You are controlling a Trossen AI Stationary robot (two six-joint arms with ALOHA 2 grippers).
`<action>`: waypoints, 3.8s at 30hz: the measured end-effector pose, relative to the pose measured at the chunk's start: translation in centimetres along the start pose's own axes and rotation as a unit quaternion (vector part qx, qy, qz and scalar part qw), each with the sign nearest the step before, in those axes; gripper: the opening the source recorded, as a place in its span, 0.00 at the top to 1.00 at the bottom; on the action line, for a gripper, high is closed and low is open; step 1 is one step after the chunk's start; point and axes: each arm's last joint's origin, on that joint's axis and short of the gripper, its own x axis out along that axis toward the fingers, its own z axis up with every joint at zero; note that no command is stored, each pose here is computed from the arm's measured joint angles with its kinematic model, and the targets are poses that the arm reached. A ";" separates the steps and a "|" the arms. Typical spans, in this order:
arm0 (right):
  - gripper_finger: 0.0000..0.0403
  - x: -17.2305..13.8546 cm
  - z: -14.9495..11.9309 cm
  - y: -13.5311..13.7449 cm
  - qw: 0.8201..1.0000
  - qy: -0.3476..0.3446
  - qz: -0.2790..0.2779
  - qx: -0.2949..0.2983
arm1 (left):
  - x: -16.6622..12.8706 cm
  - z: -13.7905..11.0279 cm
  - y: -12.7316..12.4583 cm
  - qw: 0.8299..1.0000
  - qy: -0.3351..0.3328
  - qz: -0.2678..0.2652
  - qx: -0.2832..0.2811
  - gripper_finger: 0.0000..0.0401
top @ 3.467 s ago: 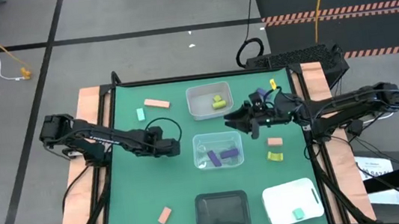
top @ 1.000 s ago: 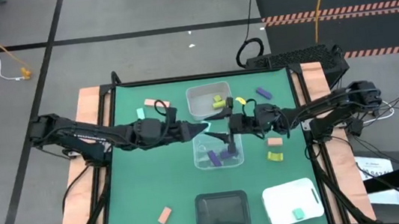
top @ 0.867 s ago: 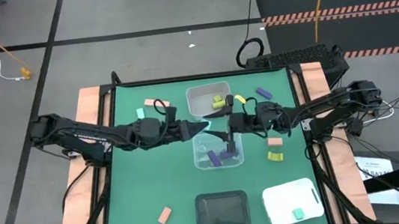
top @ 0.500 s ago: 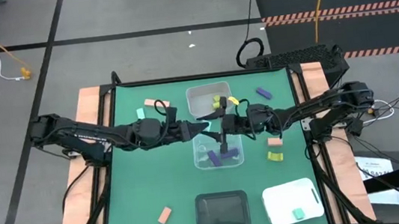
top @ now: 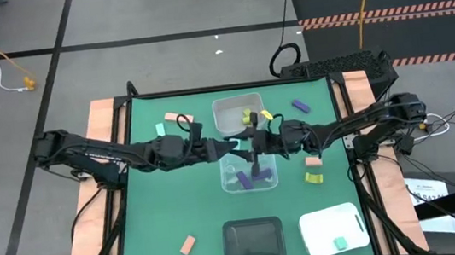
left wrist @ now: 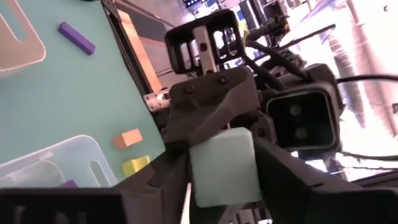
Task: Sort & place blocks by color
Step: Put the bottom blue block into the white bin, then put the bottom pink block into the black bin
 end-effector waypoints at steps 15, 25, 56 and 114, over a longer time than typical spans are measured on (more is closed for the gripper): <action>0.70 -6.7 0.4 -0.4 0.927 0.271 0.017 0.259 | 0.3 1.0 1.3 0.998 -0.009 0.048 0.032 0.37; 0.70 -11.3 -0.9 4.6 0.729 0.520 0.121 0.428 | -0.2 2.8 6.5 0.961 0.040 0.258 0.093 0.46; 0.63 -18.0 -2.0 15.3 0.654 0.662 0.190 0.313 | -5.7 -6.3 6.0 0.857 0.381 0.336 0.082 0.70; 0.40 -17.6 -5.3 16.4 0.708 0.605 0.245 0.270 | -10.1 -20.1 5.4 0.834 0.400 0.378 -0.038 0.44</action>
